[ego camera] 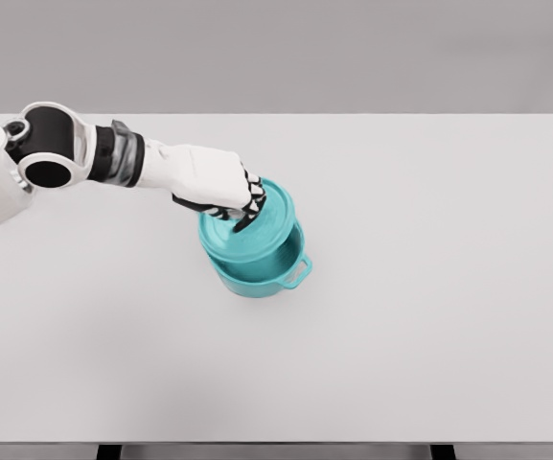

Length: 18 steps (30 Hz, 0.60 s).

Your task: Open the lid of the pot with left arm

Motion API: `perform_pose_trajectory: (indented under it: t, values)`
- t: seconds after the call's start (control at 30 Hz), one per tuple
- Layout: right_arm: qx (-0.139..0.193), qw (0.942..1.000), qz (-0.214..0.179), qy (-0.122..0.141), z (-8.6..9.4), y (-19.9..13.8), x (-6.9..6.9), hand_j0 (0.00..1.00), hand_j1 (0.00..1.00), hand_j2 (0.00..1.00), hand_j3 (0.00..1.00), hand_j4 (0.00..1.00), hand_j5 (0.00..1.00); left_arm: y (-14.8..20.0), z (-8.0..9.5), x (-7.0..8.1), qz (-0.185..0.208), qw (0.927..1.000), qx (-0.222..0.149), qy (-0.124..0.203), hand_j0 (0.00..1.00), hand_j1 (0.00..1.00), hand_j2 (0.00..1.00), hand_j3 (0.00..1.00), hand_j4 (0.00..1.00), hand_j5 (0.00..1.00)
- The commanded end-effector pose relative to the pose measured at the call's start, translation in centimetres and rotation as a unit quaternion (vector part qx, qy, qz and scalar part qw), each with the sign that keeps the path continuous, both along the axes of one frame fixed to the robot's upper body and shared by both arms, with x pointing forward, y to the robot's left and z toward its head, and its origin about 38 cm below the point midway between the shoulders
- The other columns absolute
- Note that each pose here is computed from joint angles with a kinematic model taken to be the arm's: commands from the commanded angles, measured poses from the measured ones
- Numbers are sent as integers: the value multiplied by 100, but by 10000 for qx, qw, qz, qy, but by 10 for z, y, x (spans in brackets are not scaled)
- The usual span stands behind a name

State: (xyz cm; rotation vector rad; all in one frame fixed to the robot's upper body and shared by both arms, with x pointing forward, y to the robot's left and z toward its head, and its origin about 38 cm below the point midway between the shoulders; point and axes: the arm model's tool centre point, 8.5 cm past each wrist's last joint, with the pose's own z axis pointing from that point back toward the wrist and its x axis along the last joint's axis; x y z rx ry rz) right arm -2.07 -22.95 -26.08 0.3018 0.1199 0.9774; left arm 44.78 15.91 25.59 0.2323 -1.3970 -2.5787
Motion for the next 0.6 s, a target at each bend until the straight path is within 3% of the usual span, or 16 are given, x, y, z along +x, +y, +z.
perform_pose_trajectory:
  t: [0.0,0.13,0.27,0.33,0.4,0.43,0.5,0.57]
  values:
    - [0,10000,1,2,0,0,0,100,100,100,100,100,100,39,7,3,380,9993,60,22,22,22,22,22,22,22]
    - [0,10000,1,2,0,0,0,100,100,100,100,100,100,111,34,6,1088,9926,450,-302,23,23,23,23,23,23]
    - [7,10000,1,-2,0,0,0,100,100,100,100,100,100,130,30,7,1273,9874,855,-386,28,28,28,28,28,28]
    - [0,10000,1,2,0,0,0,100,100,100,100,100,100,128,23,7,1252,9870,936,-384,41,41,41,41,41,41]
    - [6,10000,1,-2,0,0,0,100,100,100,100,100,100,129,21,8,1270,9867,955,-354,63,63,63,63,63,63]
    - [0,10000,1,2,0,0,0,100,100,100,100,100,100,130,15,7,1273,9866,971,-296,83,83,83,83,83,83]
    - [0,10000,1,2,0,0,0,100,100,100,100,100,100,128,12,7,1258,9869,975,-267,92,92,92,92,92,92]
    - [0,10000,1,2,0,0,0,100,100,100,100,100,100,130,9,8,1280,9863,1015,-248,93,93,93,93,93,93]
